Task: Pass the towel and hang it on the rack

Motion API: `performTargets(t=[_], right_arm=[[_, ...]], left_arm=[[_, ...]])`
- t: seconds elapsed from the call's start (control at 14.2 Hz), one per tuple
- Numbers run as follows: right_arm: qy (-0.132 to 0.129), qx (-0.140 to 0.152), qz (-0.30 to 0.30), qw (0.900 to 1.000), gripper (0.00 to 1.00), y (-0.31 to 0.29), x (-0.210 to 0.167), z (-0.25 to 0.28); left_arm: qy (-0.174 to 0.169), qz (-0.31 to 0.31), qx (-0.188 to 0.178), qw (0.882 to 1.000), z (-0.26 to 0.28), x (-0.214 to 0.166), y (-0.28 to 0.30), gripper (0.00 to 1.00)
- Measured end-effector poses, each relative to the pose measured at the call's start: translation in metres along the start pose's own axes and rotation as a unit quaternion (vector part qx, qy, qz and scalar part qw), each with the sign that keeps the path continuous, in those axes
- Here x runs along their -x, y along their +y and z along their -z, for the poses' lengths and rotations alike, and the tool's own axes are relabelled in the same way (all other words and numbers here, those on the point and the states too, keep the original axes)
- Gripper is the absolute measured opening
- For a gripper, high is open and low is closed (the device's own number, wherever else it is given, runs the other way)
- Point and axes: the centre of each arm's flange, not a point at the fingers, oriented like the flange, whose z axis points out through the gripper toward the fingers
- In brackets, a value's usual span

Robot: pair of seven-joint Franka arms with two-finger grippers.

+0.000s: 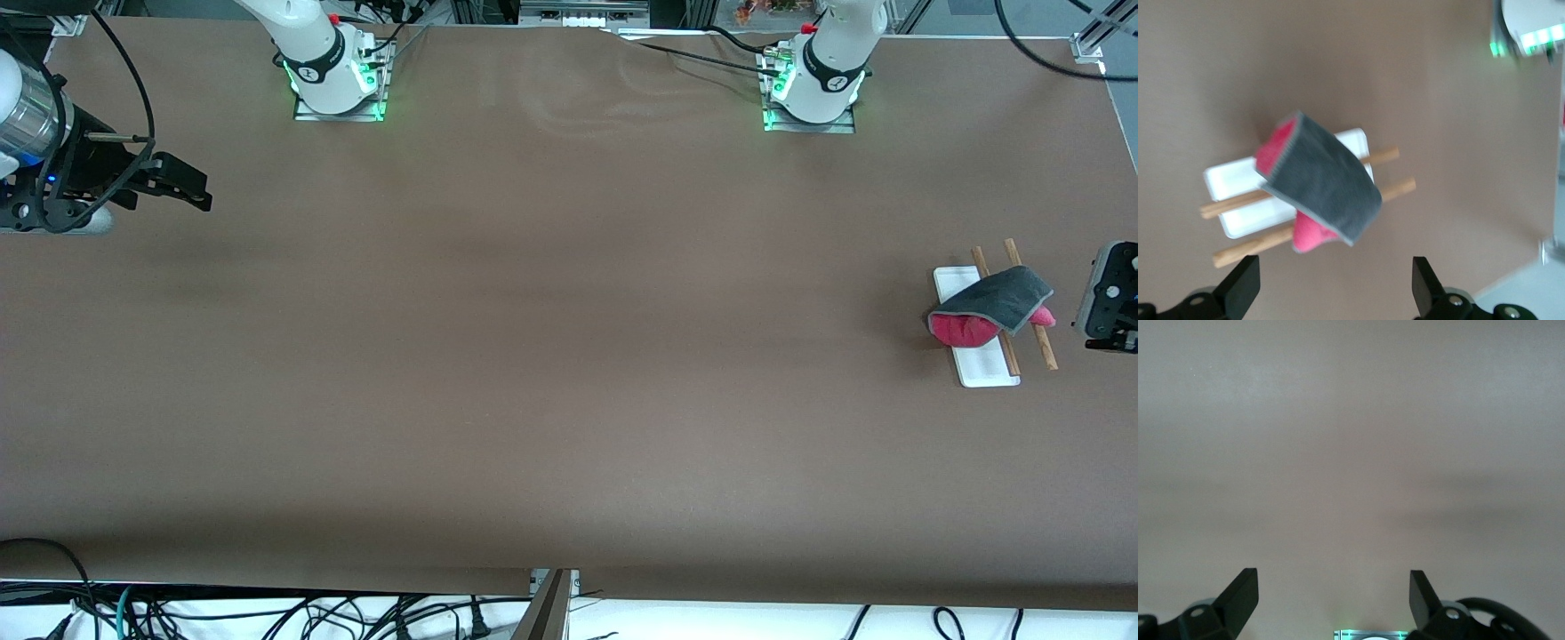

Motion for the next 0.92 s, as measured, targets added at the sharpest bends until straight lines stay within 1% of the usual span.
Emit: performTargets(t=[0.07, 0.21, 0.28, 0.42, 0.56, 0.63, 0.71, 0.85, 0.92], right_arm=[[0.0, 0.0, 0.0, 1.0, 1.0, 0.0, 0.0, 0.0], [0.0, 0.0, 0.0, 1.0, 1.0, 0.0, 0.0, 0.0], [0.0, 0.0, 0.001, 1.0, 1.0, -0.001, 0.0, 0.0], [0.0, 0.0, 0.001, 1.0, 1.0, -0.001, 0.0, 0.0], [0.0, 0.0, 0.002, 1.0, 1.0, -0.002, 0.0, 0.0], [0.0, 0.0, 0.002, 1.0, 1.0, -0.002, 0.0, 0.0], [0.0, 0.0, 0.003, 1.0, 1.0, -0.003, 0.0, 0.0], [0.0, 0.0, 0.004, 1.0, 1.0, -0.003, 0.0, 0.0], [0.0, 0.001, 0.004, 1.0, 1.0, -0.003, 0.0, 0.0]], left_arm=[[0.02, 0.034, -0.011, 0.999, 0.008, -0.006, 0.003, 1.0], [0.058, 0.099, -0.022, 0.993, 0.016, -0.023, 0.0, 1.0], [0.068, 0.124, -0.022, 0.99, 0.018, -0.037, -0.004, 1.0], [0.075, 0.165, -0.023, 0.983, 0.028, -0.074, -0.013, 1.0], [0.081, 0.216, -0.023, 0.973, 0.038, -0.113, -0.021, 1.0], [0.086, 0.244, -0.023, 0.966, 0.043, -0.131, -0.023, 1.0], [0.091, 0.281, -0.027, 0.955, 0.052, -0.147, -0.022, 1.0], [0.088, 0.361, -0.042, 0.927, 0.077, -0.178, -0.009, 1.0], [0.083, 0.402, -0.051, 0.91, 0.091, -0.195, 0.002, 1.0]])
